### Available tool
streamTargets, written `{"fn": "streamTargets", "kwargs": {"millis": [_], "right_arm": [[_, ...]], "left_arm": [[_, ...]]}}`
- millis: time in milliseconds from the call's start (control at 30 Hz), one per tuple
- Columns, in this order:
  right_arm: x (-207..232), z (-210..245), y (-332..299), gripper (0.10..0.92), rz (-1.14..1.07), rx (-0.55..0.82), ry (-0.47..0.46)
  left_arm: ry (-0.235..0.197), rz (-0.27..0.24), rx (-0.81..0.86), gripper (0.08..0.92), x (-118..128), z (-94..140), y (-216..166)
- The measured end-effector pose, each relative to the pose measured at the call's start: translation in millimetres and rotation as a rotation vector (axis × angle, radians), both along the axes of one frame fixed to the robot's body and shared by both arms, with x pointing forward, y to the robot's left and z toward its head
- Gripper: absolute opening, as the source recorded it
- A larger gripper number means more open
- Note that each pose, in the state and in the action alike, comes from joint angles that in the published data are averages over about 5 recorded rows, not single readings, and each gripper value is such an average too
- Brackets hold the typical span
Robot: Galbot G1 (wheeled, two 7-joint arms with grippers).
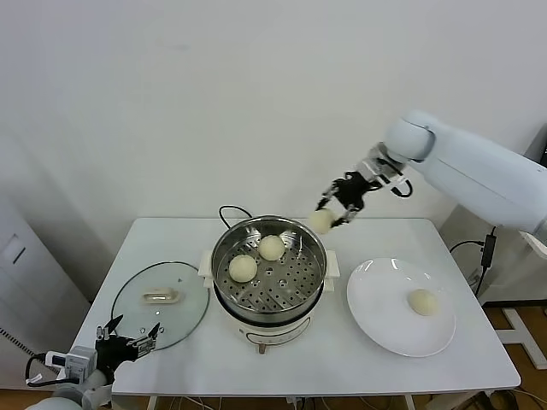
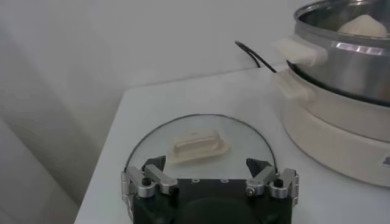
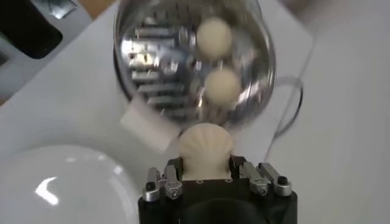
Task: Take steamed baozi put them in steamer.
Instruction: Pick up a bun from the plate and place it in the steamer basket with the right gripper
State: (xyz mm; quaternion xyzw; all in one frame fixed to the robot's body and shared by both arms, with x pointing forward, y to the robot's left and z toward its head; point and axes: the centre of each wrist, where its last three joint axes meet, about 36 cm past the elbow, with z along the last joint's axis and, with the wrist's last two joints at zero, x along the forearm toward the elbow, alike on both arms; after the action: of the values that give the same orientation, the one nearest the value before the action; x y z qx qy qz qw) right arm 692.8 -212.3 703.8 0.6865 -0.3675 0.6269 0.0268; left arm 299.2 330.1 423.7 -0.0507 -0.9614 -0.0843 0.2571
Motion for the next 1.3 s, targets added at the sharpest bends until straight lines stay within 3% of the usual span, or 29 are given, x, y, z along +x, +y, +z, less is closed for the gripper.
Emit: {"fn": "streamTargets", "kwargs": {"millis": [300, 567, 1300], "right_arm": [[-24, -15, 79, 0.484, 0.332, -0.059, -0.025], [-46, -37, 110, 0.484, 0.529, -0.111, -0.028], [-69, -86, 153, 0.490, 0.745, -0.193, -0.078]], "left_arm": [[0.001, 0.001, -0.003, 0.823, 1, -1, 0], [0.001, 0.002, -0.005, 0.823, 1, -2, 0], [-0.003, 0.001, -0.014, 0.823, 1, -1, -2]]}}
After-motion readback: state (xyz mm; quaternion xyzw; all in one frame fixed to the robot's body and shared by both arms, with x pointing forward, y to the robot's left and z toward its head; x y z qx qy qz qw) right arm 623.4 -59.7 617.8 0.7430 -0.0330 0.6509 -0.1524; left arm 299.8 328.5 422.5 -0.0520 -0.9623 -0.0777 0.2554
